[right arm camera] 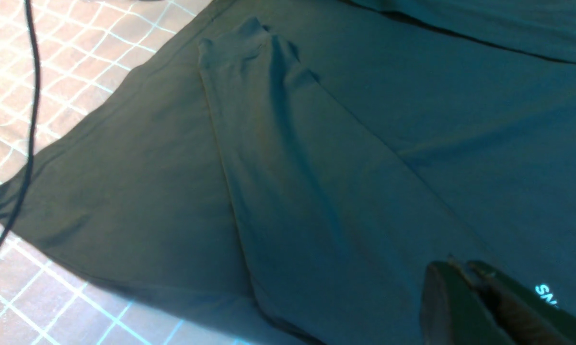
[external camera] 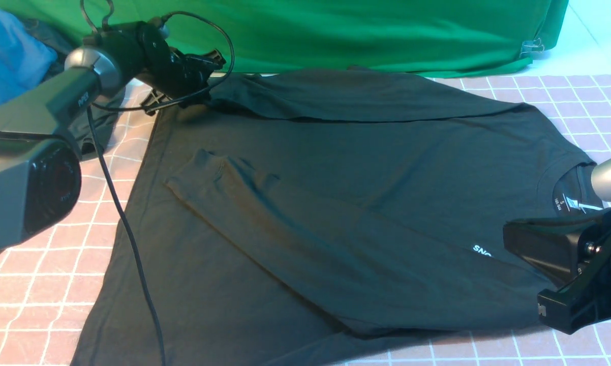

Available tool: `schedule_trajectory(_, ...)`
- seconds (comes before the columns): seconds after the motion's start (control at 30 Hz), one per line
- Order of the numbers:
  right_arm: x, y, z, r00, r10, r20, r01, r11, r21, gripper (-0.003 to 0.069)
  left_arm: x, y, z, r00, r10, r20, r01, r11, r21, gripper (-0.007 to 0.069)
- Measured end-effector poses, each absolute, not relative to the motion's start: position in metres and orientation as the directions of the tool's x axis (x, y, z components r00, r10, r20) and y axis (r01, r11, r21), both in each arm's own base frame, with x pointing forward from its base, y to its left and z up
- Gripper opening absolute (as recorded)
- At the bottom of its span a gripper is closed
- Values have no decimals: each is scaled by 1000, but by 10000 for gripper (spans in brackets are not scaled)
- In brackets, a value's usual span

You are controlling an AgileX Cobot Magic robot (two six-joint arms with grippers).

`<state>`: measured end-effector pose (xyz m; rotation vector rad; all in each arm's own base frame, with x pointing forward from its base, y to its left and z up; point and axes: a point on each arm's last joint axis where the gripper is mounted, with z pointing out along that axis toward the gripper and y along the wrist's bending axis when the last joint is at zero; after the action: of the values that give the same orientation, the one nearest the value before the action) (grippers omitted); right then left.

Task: Fold a long-sleeved shirt over a pink coffee tablecloth.
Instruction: 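Grab the top left corner of the dark shirt with the left gripper, then fold the left side of the dark shirt inward over its body with the left gripper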

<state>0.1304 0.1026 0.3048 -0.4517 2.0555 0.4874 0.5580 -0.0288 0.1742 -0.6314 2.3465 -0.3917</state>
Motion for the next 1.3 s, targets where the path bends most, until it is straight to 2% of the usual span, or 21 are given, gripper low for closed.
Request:
schedule_trajectory(0.03,130,103,305,-487,-123,-865,-498,853,159,59,558,-29,176,-661,-533,-529,-333,839,-430,31)
schedule_trajectory(0.23,130,103,305,-488,-125,-864,-498,853,158,59,543,-30,242,-655,-472,-589,-251,872,-419,31)
schedule_trajectory(0.3,130,103,305,-488,-125,-864,-498,853,157,59,534,-30,260,-671,-457,-584,-242,879,-411,31)
schedule_trajectory(0.63,131,102,305,-485,-129,-865,-499,853,152,59,491,-32,312,-798,-340,-498,-196,927,-318,31)
schedule_trajectory(0.8,130,102,298,-487,-145,-861,-499,855,139,59,474,-36,323,-845,-301,-442,-194,943,-271,31)
schedule_trajectory(1.07,130,103,291,-509,-80,-857,-478,854,204,67,443,-51,334,-875,-238,-423,-163,965,-205,31)
schedule_trajectory(1.3,130,103,292,-538,-12,-843,-443,855,270,70,396,-47,324,-914,-216,-343,-184,975,-125,31)
